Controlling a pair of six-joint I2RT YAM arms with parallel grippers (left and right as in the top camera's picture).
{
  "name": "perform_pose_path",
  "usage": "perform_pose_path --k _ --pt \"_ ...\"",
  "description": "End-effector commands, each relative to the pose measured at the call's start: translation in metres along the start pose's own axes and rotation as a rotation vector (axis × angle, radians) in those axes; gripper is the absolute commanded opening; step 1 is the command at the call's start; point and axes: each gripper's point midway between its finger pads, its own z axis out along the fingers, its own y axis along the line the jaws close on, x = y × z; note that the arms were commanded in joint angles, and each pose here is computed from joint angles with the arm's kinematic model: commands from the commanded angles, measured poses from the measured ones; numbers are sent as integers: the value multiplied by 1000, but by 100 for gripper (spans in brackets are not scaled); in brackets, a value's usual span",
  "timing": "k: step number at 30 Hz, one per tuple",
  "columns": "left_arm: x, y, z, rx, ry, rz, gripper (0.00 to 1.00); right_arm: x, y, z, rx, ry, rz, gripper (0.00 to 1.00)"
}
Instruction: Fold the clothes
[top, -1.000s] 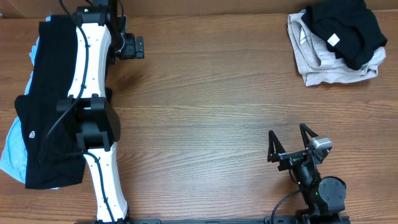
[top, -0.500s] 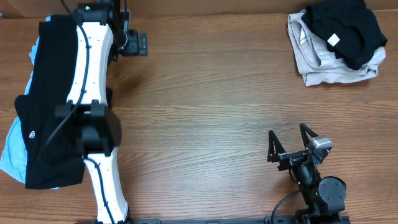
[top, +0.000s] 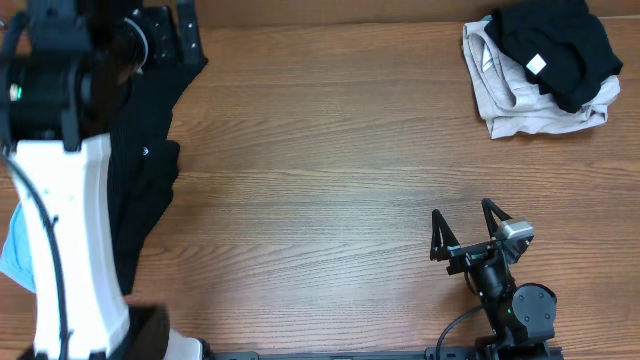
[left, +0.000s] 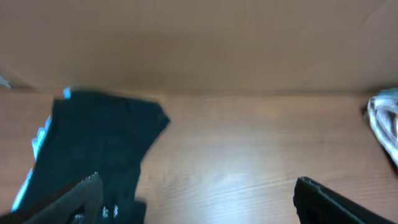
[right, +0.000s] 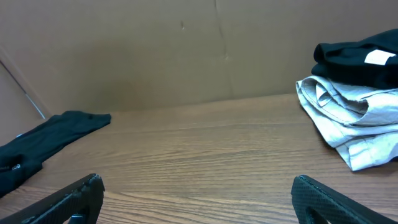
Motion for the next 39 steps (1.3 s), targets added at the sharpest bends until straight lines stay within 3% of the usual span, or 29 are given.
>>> perform_pose_path --k 1,7,17,22,34,39 --pt "21 6 4 -15 -16 -5 100 1 -2 0 8 -6 4 100" --pt "64 7 16 14 -175 0 100 1 -2 0 8 -6 4 100" --pt "196 11 32 62 -328 12 100 1 -2 0 8 -6 4 100" --pt "244 15 26 65 -411 17 100 1 -2 0 8 -6 4 100" --pt "302 23 22 55 -494 17 100 1 -2 0 8 -6 4 100" --pt "305 26 17 41 -515 18 100 1 -2 0 8 -6 4 100"
